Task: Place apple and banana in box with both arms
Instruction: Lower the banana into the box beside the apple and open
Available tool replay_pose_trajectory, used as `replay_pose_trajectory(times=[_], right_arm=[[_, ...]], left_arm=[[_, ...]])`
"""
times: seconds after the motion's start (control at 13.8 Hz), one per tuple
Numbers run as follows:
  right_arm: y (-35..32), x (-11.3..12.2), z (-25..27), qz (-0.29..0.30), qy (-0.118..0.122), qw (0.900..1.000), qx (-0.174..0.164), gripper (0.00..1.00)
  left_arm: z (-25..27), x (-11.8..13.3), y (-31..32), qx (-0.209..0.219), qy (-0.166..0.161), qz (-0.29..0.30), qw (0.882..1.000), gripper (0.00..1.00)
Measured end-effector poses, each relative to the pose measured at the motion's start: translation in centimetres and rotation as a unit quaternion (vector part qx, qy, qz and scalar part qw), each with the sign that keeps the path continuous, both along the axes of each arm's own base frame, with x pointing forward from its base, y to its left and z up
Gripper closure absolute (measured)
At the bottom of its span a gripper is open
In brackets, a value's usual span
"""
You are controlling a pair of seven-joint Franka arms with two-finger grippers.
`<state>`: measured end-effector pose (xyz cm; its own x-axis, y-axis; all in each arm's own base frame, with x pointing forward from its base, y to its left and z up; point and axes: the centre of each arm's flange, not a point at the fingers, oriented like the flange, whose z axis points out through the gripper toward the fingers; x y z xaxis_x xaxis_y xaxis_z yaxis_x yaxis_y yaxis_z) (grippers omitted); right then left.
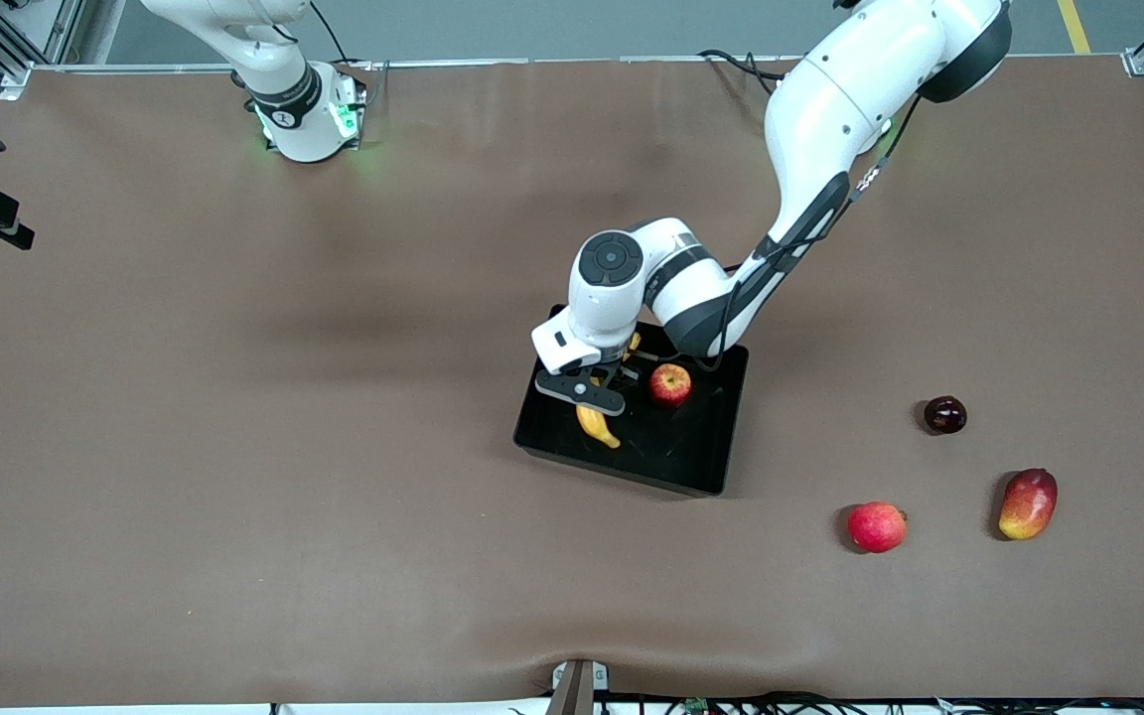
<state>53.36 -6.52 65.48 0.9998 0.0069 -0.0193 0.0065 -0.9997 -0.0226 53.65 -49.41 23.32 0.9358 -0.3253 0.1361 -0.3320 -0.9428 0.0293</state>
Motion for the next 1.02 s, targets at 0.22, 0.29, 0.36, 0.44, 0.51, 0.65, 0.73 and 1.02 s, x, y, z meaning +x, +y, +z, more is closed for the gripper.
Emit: replay_pose_trajectory(times=[0.22,0.29,0.36,0.44,0.51,0.65,0.73,1.02], right_arm=[[0.0,0.0,0.0,0.0,0.0,1.0,0.0,0.0],[0.0,0.0,0.0,0.0,0.0,1.0,0.0,0.0],[0.0,0.0,0.0,0.0,0.0,1.0,0.0,0.0],[0.0,0.0,0.0,0.0,0.0,1.0,0.0,0.0],[0.0,0.0,0.0,0.0,0.0,1.0,0.0,0.0],[0.0,0.0,0.0,0.0,0.0,1.0,0.0,0.0],[0.0,0.0,0.0,0.0,0.0,1.0,0.0,0.0],[0.0,0.0,0.0,0.0,0.001,1.0,0.0,0.0]], left_arm=[[-2.0,-0.4,-0.4,0.011,-0.012,-0.007,1.0,0.64],[-2.5,-0.6,-0.5,0.014,-0.013,-0.01,1.0,0.64],[-2.9,-0.6,-0.6,0.016,-0.012,-0.01,1.0,0.64],[-3.2,-0.6,-0.6,0.017,-0.011,-0.01,1.0,0.64],[-3.5,-0.6,-0.6,0.017,-0.01,-0.01,1.0,0.64],[-3.8,-0.4,-0.5,0.017,-0.009,-0.008,1.0,0.64],[-3.8,-0.3,-0.4,0.017,-0.009,-0.007,1.0,0.58],[-1.9,1.3,-0.4,0.005,-0.025,0.004,1.0,0.18]])
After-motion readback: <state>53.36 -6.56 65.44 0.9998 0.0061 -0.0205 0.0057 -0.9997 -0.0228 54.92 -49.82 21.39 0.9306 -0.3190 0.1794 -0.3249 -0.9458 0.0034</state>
